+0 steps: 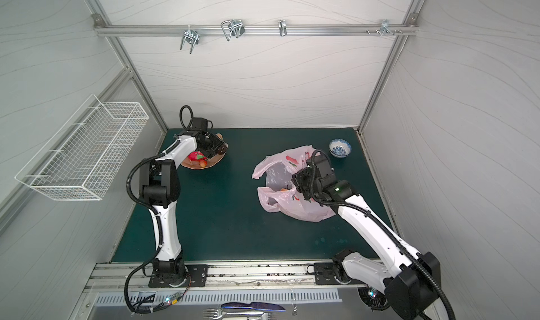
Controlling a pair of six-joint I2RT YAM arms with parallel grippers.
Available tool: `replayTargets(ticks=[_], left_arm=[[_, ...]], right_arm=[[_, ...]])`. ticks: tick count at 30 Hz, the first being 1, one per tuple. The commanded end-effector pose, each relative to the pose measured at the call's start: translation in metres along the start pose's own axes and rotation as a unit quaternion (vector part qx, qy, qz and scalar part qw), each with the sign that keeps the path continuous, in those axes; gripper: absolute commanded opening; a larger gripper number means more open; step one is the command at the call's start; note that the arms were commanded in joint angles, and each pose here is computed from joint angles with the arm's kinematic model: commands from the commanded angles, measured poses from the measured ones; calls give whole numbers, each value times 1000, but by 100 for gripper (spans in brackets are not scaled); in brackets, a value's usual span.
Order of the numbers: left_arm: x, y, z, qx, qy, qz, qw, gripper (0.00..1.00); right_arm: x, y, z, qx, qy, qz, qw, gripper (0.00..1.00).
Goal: Place the fruits into the plastic bag
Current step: 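Lower the left gripper onto the dark plum and grasp it, then carry the dark plum with the left gripper to the bag opening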
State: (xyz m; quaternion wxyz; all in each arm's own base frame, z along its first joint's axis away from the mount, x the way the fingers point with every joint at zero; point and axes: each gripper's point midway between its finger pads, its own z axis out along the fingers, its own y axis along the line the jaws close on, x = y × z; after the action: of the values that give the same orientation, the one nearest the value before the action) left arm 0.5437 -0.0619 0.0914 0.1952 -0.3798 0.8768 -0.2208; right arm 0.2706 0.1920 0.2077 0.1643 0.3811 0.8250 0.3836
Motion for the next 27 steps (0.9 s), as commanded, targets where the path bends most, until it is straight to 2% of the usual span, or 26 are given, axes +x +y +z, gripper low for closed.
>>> replayTargets(ticks=[1, 13, 27], left_arm=[[-5, -14, -22, 33, -16, 5, 999, 47], [-1, -32, -72, 71, -37, 40, 996, 43], [14, -27, -92, 84, -29, 57, 994, 39]], right_arm=[[-3, -2, -4, 0, -11, 7, 1000, 0], [-3, 1, -1, -2, -6, 7, 1000, 0], [-1, 3, 0, -6, -2, 6, 1000, 0]])
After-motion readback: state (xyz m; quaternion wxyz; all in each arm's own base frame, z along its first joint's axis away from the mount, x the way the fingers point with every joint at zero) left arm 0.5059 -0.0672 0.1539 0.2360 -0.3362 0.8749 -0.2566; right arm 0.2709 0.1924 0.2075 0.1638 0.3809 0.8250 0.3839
